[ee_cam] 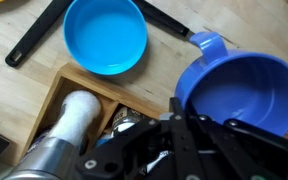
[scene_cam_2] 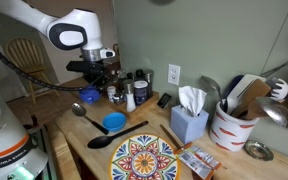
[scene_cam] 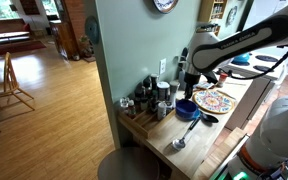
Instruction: Move the blue bowl to the left
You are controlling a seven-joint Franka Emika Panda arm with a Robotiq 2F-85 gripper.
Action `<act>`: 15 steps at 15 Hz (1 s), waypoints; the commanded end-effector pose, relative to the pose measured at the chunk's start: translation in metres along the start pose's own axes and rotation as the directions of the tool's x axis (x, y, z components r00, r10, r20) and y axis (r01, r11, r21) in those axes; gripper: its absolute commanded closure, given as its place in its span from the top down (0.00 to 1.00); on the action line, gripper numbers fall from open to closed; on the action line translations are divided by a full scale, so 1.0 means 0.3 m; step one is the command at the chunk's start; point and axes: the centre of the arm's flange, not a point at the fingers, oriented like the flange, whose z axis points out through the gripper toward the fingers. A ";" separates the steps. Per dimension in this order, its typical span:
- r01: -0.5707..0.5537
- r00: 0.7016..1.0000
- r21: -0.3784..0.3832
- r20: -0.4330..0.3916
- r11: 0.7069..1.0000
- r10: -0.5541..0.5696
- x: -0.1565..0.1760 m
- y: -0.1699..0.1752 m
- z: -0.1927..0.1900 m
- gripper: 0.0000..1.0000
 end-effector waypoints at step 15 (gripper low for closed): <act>0.425 0.904 -0.086 0.082 0.901 -0.419 0.142 -0.001 0.322 0.01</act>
